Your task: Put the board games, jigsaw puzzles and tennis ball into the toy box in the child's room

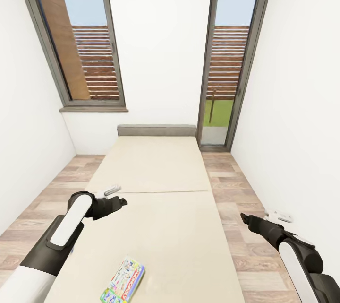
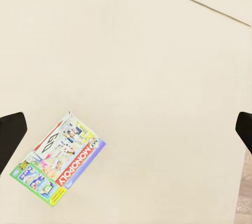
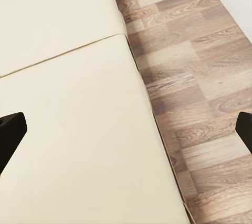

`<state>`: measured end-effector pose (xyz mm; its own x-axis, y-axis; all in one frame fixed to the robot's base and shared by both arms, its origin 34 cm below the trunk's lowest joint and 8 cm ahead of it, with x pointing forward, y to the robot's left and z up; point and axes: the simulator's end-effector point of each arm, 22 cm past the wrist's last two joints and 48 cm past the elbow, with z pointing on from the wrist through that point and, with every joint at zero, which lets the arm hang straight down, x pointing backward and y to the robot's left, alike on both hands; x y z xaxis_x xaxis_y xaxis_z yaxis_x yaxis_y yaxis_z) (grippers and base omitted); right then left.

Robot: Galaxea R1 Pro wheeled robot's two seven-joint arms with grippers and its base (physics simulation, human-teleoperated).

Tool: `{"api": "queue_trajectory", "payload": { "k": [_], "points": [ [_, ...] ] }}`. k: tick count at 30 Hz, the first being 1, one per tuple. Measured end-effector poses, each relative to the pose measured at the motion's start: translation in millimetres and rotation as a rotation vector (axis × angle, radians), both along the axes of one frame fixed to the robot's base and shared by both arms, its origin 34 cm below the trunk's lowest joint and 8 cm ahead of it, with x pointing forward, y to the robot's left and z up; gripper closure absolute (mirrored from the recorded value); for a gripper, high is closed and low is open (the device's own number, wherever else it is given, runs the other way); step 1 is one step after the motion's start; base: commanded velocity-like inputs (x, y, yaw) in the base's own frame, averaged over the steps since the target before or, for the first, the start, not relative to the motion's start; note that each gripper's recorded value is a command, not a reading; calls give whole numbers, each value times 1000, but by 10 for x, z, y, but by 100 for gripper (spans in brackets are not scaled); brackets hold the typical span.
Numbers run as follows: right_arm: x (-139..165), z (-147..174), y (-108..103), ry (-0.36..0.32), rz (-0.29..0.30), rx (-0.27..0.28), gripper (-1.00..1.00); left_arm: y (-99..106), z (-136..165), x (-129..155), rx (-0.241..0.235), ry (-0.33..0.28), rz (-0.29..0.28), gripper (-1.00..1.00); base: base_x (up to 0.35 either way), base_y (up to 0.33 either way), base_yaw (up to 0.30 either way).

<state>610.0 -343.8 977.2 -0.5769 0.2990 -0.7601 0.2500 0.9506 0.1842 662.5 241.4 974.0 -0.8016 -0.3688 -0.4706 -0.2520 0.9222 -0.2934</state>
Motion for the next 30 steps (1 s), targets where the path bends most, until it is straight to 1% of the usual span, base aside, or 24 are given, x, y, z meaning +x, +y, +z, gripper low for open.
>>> {"api": "queue_trajectory", "payload": {
  "k": [10,13,15,18,19,20,22,24,25,30],
  "points": [
    [0,0,-2,0,0,0,-100,-7,-1,3,0,-1,2,-100,3,0,0],
    [2,6,-6,-2,-1,1,-100,-139,-32,-11,-17,8,-6,-100,0,0,0],
    [2,6,-8,-2,-1,1,-100,-192,-81,-26,-14,19,-8,-100,0,0,0],
    [-4,-17,2,7,1,2,-100,-151,-287,-87,26,65,2,-100,0,0,0],
    [-6,-27,5,10,2,2,-100,-143,-393,-123,44,90,5,-100,0,0,0],
    [-7,-34,7,13,3,2,-100,-145,-454,-144,52,105,7,-100,0,0,0],
    [-6,-49,6,17,3,2,-100,-183,-694,-248,77,166,9,-100,0,0,0],
    [-7,-63,7,21,4,1,-100,-184,-880,-338,97,214,13,-100,0,0,0],
    [-7,-71,8,23,5,1,-100,-167,-976,-365,108,235,25,-100,0,0,0],
    [-6,-102,-3,30,5,-2,-100,-52,-1206,-346,131,268,97,-100,0,0,0]
  ]
}}
